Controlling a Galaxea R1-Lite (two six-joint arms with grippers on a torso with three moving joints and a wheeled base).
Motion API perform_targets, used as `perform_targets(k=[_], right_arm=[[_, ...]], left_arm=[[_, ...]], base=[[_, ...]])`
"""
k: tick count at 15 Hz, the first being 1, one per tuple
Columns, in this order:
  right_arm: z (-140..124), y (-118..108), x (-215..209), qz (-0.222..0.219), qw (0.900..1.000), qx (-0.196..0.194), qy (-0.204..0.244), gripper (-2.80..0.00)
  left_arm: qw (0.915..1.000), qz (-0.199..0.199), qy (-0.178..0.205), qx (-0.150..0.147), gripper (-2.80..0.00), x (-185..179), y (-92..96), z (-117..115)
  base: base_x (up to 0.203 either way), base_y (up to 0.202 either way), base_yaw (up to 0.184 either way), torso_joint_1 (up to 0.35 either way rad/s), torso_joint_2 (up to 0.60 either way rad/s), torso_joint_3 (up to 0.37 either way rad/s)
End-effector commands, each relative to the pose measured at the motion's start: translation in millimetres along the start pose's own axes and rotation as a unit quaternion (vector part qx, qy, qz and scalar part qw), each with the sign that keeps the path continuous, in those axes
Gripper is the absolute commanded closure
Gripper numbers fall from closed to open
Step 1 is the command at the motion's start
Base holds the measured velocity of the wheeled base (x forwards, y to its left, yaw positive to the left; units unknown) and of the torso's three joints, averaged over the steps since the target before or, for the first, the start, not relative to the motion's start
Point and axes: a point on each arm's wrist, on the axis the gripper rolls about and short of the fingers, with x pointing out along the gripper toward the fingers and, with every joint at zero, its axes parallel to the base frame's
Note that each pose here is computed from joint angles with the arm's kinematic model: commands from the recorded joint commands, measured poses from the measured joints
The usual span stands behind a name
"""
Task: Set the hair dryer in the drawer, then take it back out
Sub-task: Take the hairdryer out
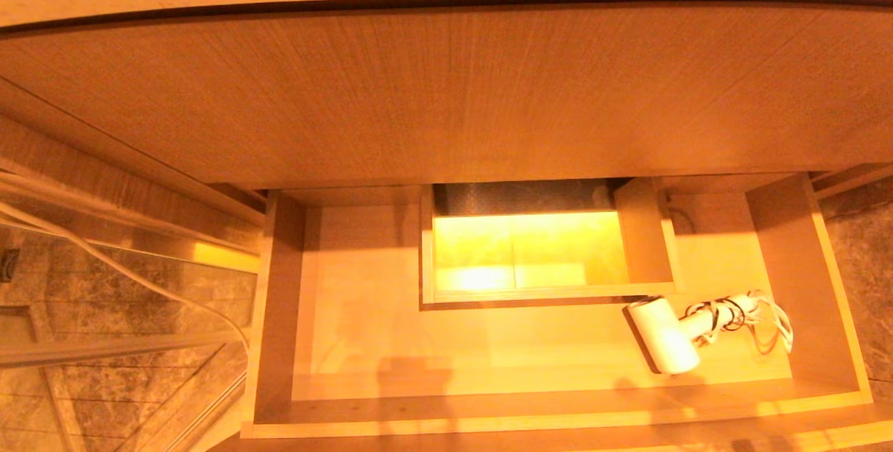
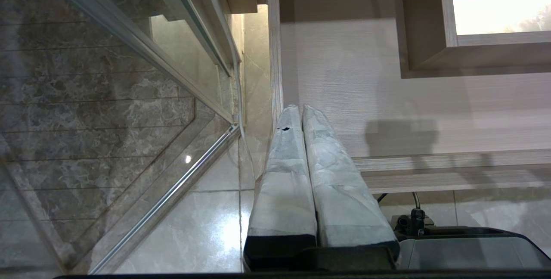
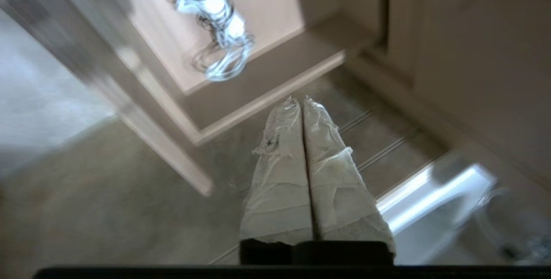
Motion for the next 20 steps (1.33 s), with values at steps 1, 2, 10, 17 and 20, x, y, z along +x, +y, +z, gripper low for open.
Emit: perform_targets(k=[1,2,10,17,20], right_arm=[[-4,-4,16,0.031,0.999,0.009,0.036,0.0],[-6,-10,24,0.043,0.998,0.015,0.051,0.0],[-17,-55,124,0.127,0.986,0.075,0.081,0.0],[-21,-77,242,0.167,0.981,0.069,0.07,0.0],[-23,-66,252,0.178,0.981,0.048,0.065,0.0]], left_arm=[[1.0,0.0,0.0,0.0,0.0,0,0.0,0],[1.0,0.0,0.0,0.0,0.0,0,0.0,0],[1.0,0.0,0.0,0.0,0.0,0,0.0,0],[1.0,0.0,0.0,0.0,0.0,0,0.0,0],[1.0,0.0,0.0,0.0,0.0,0,0.0,0]], base=[[0.0,0.0,0.0,0.0,0.0,0.0],[0.0,0.0,0.0,0.0,0.0,0.0],[0.0,0.0,0.0,0.0,0.0,0.0],[0.0,0.0,0.0,0.0,0.0,0.0],[0.0,0.0,0.0,0.0,0.0,0.0]])
